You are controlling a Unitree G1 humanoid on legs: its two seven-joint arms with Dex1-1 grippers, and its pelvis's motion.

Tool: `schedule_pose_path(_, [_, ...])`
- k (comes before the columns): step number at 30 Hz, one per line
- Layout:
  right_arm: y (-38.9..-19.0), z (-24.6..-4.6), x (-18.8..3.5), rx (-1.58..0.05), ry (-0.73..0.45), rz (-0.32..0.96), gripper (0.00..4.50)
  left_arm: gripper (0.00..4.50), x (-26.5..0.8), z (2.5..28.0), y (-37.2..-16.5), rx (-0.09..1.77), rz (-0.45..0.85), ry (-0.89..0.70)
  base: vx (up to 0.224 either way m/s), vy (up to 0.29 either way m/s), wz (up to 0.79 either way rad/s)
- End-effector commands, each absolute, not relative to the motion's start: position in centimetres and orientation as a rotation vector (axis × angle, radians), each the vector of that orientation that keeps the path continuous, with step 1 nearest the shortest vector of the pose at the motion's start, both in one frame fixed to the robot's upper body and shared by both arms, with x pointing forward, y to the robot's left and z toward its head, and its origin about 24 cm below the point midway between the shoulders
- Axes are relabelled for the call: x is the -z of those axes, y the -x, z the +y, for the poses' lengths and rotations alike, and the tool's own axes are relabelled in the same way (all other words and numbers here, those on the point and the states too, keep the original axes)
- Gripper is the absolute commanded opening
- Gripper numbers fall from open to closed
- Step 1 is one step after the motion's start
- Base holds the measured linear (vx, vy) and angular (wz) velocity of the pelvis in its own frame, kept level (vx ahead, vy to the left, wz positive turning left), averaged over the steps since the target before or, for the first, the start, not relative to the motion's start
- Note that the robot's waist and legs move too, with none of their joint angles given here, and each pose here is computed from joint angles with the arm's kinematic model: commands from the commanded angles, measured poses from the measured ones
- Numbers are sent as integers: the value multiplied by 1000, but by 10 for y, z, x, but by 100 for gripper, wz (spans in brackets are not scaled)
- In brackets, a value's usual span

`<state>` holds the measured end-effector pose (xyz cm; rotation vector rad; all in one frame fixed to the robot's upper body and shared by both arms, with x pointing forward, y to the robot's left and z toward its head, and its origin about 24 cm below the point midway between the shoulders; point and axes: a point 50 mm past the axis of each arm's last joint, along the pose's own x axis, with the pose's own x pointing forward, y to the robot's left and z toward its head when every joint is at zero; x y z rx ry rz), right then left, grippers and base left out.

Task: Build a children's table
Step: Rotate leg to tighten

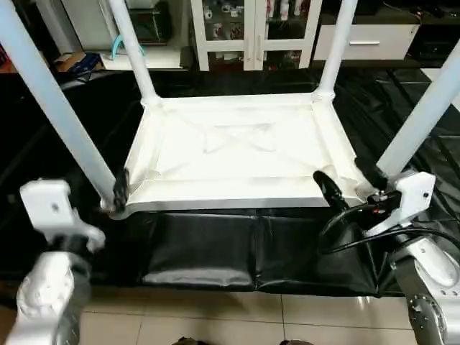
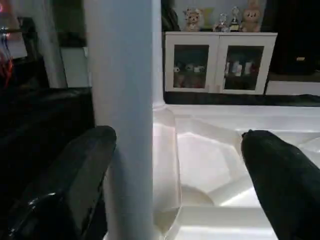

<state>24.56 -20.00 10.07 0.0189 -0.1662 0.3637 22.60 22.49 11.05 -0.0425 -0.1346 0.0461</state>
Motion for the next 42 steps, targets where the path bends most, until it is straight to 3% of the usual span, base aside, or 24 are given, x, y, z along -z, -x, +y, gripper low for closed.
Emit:
schedule_pose_path(1, [-247,-207,-106,-305,-10,-216,450,449,-112,234,-229,-72,-114,42,0,0,0])
schedule_pose_path(18, [-243,-215,-114,-186,3,-319,450,449,-132,260,-257,-140,-87,49,0,0,0])
schedule_pose_path(21, [-240,-207,-113,-280,-12,-299,450,414,-136,257,-261,-105,-104,65,0,0,0])
schedule_pose_path(24, [-234,-197,-106,-426,9,-225,450,409,-136,253,-261,-75,-95,73,0,0,0])
schedule_pose_path(25, [-227,-188,-101,-564,-10,-157,450,378,-134,248,-260,-48,-81,62,0,0,0])
schedule_pose_path(29, [-216,-181,-98,-767,-14,-63,450,360,-132,242,-261,-9,-66,50,0,0,0])
schedule_pose_path(30, [-215,-180,-98,-784,-13,-55,450,328,-131,241,-261,-3,-63,49,0,0,0])
schedule_pose_path(33, [-218,-182,-104,-801,-3,-67,450,319,-131,241,-260,-14,-52,54,0,0,0])
schedule_pose_path(37, [-219,-179,-110,-822,-10,-82,450,274,-131,242,-260,-26,-48,62,0,0,0])
schedule_pose_path(42, [-215,-167,-117,-919,-77,-70,450,231,-129,240,-260,-24,-40,118,0,0,0])
